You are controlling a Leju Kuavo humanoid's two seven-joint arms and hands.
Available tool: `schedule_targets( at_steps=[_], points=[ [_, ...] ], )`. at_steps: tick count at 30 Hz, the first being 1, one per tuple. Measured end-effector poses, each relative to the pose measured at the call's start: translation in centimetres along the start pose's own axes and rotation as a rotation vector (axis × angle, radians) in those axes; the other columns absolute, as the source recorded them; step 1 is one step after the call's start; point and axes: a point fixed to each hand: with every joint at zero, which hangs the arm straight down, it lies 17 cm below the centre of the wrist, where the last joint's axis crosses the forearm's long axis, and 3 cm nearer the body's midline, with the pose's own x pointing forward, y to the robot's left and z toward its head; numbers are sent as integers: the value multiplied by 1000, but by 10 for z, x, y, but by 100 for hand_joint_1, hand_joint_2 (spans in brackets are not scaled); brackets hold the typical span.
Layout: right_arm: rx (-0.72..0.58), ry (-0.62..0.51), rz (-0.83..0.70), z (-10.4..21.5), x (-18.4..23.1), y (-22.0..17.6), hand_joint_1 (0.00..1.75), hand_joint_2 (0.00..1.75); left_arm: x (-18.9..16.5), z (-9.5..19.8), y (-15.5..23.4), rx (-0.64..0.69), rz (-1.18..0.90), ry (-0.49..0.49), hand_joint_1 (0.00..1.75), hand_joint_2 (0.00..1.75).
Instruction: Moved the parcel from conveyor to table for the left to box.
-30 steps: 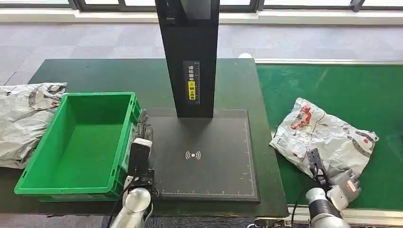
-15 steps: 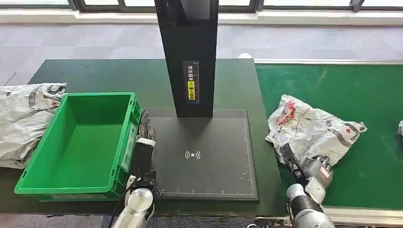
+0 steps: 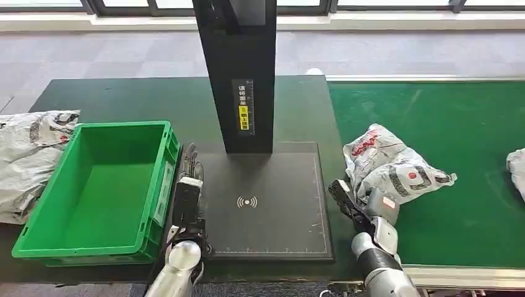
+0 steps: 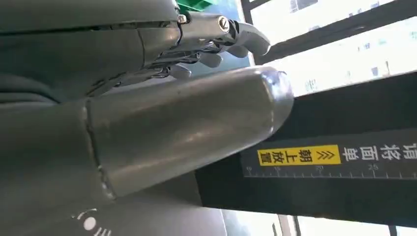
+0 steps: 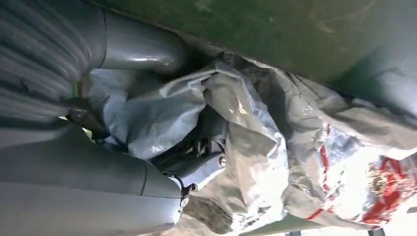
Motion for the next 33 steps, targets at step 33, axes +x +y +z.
schedule_targets(
  at_steps=[33],
  points=[
    [-218,-182,-90,13,56,-30,175,175,41,0,12,40,140,-173,0,0]
  ],
)
